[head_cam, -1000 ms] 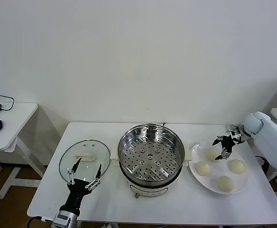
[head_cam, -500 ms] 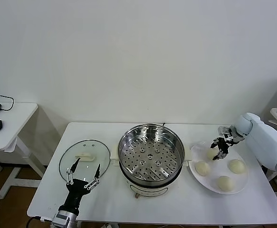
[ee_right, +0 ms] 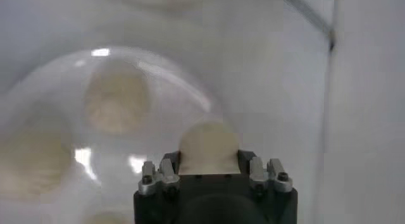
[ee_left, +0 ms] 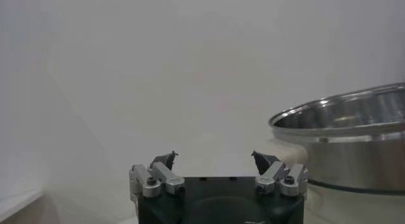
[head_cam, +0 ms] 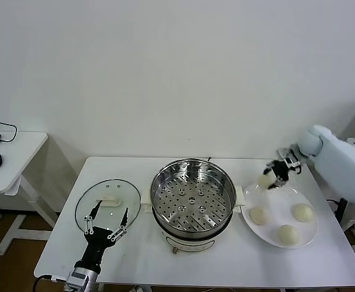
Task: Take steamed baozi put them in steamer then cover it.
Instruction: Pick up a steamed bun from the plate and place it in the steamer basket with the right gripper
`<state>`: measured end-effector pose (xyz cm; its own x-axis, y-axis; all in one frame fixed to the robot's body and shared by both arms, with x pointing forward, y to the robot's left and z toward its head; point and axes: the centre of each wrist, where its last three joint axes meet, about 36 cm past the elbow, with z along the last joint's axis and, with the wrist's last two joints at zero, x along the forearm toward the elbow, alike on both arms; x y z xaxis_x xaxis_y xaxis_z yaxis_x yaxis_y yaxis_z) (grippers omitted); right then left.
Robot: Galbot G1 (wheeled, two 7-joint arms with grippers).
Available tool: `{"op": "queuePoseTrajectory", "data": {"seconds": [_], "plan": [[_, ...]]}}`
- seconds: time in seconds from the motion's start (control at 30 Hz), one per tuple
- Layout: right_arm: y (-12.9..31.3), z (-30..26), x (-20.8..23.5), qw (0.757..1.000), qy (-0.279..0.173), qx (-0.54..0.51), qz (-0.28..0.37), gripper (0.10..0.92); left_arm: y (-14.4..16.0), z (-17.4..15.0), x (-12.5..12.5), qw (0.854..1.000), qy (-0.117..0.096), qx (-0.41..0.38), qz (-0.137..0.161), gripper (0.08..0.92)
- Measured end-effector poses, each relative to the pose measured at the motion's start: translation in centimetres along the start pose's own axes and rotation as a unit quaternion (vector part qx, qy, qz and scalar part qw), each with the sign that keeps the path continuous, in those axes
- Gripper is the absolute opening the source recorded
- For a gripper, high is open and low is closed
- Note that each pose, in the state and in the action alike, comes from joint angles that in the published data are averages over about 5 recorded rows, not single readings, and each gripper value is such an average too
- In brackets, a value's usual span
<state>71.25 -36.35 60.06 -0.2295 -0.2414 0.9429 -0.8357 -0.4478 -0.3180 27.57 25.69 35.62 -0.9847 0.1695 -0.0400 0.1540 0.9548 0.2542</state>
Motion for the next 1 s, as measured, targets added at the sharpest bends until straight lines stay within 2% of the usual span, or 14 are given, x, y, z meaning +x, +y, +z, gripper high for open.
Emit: {"op": "queuePoseTrajectory", "data": {"seconds": [0.23, 0.47, 0.7, 1.0], "plan": [[-6.2, -9.1, 3.3, 0.985, -0.016, 0.173, 0.008, 0.624, 0.2, 0.0, 0.1, 1.0, -0.001, 0.0, -0.004, 0.823], [-9.0, -17.3, 3.4, 0.955, -0.022, 0.297, -0.017, 0.628, 0.4, -0.1, 0.4, 1.0, 0.0, -0.002, -0.002, 0.823], [-9.8, -22.1, 1.4, 0.931, -0.021, 0.361, -0.047, 0.628, 0.4, -0.1, 0.3, 1.0, -0.002, -0.002, 0.0, 0.823], [-9.8, -24.9, -2.4, 0.915, -0.015, 0.395, -0.08, 0.633, 0.3, 0.1, 0.3, 1.0, -0.004, -0.002, 0.001, 0.823]]}}
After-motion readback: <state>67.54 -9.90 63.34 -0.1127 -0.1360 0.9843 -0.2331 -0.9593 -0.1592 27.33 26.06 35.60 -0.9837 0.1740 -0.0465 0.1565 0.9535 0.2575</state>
